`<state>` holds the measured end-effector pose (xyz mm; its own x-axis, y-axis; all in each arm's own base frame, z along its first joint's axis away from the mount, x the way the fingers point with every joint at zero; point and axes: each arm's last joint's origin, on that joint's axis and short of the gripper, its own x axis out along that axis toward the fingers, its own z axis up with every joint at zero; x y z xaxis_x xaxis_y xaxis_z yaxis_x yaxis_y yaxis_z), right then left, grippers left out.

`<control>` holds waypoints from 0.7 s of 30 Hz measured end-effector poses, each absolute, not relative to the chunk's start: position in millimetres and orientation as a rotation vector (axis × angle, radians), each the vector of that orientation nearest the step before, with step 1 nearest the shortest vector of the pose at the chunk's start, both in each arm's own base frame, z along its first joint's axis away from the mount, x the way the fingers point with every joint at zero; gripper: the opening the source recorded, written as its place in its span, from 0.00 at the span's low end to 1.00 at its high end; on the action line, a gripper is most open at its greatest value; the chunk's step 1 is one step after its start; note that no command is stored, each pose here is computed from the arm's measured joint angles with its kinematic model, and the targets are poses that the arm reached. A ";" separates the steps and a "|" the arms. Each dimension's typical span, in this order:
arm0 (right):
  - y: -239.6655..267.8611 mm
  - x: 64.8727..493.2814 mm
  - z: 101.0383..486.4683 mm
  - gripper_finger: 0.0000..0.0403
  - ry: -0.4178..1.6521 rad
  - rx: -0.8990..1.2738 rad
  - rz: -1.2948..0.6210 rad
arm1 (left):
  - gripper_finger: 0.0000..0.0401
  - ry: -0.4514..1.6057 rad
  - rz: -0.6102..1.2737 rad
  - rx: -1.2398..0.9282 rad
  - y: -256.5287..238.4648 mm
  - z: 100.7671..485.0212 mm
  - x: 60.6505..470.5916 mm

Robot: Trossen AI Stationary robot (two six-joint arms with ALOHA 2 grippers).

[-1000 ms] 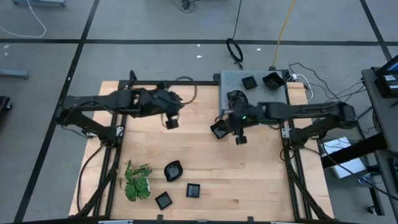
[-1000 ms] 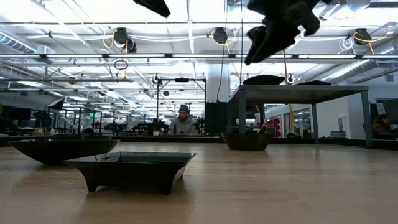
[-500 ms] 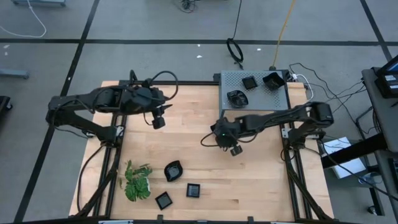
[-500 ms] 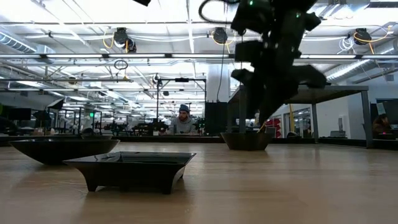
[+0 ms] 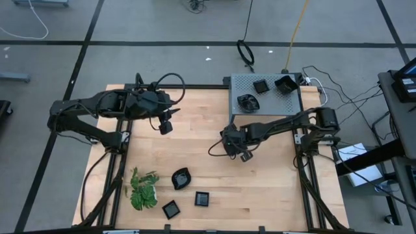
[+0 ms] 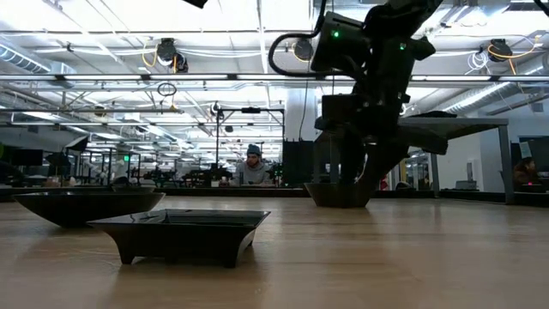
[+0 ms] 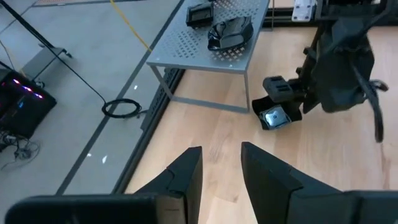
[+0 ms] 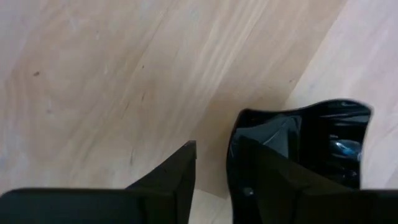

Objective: Pick & Place Mini shaped plates
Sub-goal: Stack the distorted square plate on top of the other distorted square plates

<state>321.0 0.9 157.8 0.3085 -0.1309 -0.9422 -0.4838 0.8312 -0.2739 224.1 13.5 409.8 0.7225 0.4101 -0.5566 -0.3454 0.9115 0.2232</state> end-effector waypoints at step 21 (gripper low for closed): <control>11.6 303.0 223.4 0.00 0.991 -0.541 0.279 | 0.29 0.616 0.421 0.128 14.6 412.0 225.6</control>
<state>303.0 11.6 223.4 0.5269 -0.0192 -0.8497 -0.4592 0.8348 -0.3036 225.6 14.6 412.0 0.7346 0.4192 -0.5335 -0.3440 0.9078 0.2397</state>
